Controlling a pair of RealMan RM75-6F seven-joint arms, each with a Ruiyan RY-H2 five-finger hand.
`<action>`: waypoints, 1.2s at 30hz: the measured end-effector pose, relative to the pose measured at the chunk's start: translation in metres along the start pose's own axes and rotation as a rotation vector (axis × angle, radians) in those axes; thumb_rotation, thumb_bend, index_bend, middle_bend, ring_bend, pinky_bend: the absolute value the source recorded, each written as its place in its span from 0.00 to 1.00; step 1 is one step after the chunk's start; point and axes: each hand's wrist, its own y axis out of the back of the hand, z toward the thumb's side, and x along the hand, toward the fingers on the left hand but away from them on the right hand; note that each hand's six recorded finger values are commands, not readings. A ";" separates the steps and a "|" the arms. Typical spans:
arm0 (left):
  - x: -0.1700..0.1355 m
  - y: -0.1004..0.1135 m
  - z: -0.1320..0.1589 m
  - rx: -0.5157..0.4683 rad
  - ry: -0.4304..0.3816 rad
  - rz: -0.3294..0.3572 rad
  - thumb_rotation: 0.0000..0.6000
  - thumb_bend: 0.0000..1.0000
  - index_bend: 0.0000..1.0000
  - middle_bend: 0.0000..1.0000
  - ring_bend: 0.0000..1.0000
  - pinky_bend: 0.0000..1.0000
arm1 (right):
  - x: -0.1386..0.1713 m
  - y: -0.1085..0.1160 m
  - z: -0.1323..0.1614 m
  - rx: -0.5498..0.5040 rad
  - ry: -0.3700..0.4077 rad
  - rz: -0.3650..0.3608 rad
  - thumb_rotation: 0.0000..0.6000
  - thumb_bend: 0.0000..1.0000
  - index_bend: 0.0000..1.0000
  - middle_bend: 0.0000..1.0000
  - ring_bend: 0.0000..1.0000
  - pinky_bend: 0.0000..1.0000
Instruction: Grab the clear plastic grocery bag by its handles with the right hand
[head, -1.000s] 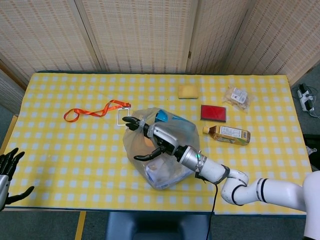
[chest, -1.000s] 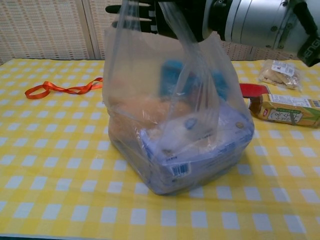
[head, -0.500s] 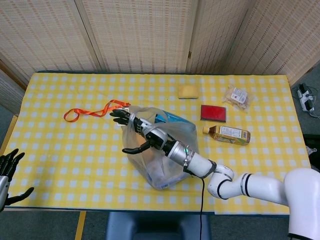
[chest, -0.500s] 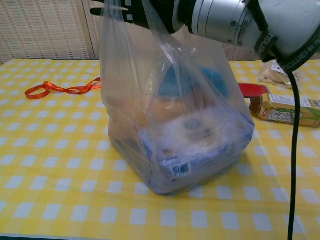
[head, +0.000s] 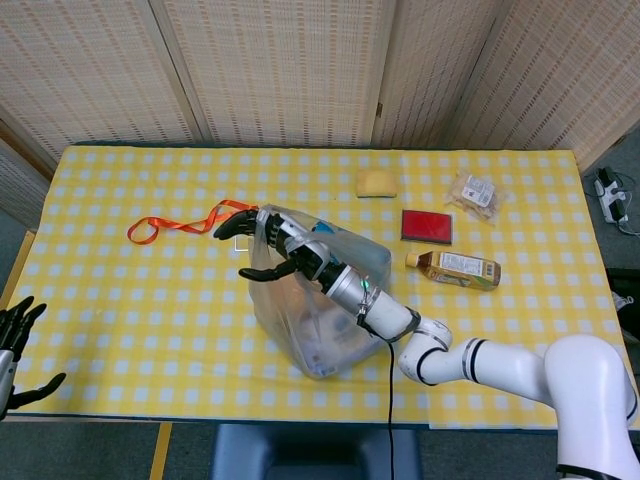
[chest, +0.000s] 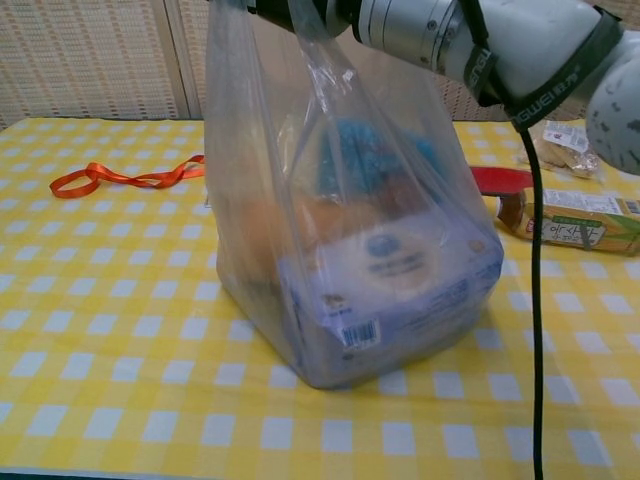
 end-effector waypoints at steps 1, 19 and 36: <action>0.000 0.000 0.000 -0.001 0.000 0.000 1.00 0.21 0.00 0.00 0.00 0.00 | -0.001 0.000 0.000 -0.029 0.002 -0.009 1.00 0.25 0.40 0.39 0.34 0.23; -0.001 -0.001 0.002 0.003 -0.006 -0.006 1.00 0.21 0.00 0.00 0.00 0.00 | 0.005 0.006 0.015 -0.491 0.012 -0.181 1.00 0.47 0.76 0.82 0.70 1.00; -0.004 -0.006 0.010 0.020 -0.036 -0.026 1.00 0.21 0.00 0.00 0.00 0.00 | 0.016 0.004 0.081 -0.441 0.102 -0.210 1.00 0.48 0.76 0.82 0.70 1.00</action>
